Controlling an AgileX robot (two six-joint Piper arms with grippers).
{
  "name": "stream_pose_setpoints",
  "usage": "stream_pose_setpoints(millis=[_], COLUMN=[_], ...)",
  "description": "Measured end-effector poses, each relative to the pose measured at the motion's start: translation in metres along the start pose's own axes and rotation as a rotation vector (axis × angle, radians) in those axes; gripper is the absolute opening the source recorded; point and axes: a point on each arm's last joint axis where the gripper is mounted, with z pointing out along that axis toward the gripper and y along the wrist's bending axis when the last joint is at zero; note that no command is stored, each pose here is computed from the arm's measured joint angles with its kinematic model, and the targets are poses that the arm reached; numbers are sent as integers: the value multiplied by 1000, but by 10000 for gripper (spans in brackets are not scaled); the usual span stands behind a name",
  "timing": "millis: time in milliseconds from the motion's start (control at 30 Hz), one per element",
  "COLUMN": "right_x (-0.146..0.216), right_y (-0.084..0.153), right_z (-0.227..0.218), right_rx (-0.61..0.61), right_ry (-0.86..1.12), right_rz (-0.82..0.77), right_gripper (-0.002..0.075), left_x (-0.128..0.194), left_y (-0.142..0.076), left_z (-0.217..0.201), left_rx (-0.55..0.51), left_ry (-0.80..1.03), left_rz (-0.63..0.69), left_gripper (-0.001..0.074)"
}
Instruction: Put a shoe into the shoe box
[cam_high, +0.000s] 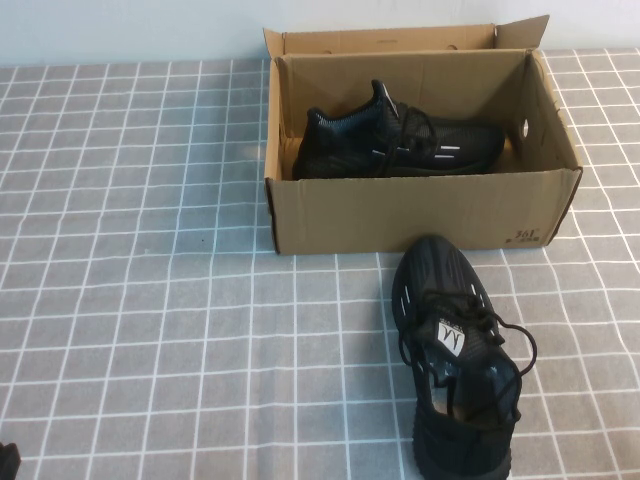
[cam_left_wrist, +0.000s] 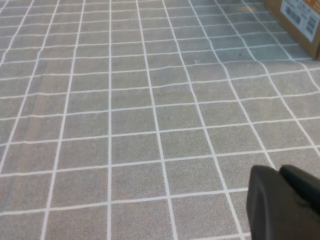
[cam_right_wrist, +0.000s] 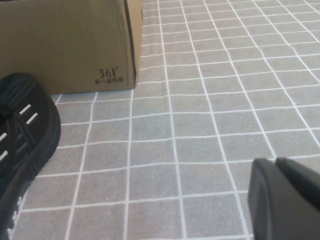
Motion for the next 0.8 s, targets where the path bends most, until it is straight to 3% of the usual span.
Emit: stream_pose_setpoints(millis=[667,800], right_x=[-7,-11], right_y=[0,2], right_z=[0,-1], right_rx=[-5,-29], right_ry=[-78,-117], right_rz=[2,80], right_gripper=[-16,-16], left_x=[0,0], left_y=[0,0], left_z=[0,0], left_rx=[0,0], left_ry=[2,2], left_rz=[0,0], left_gripper=[-1,-1])
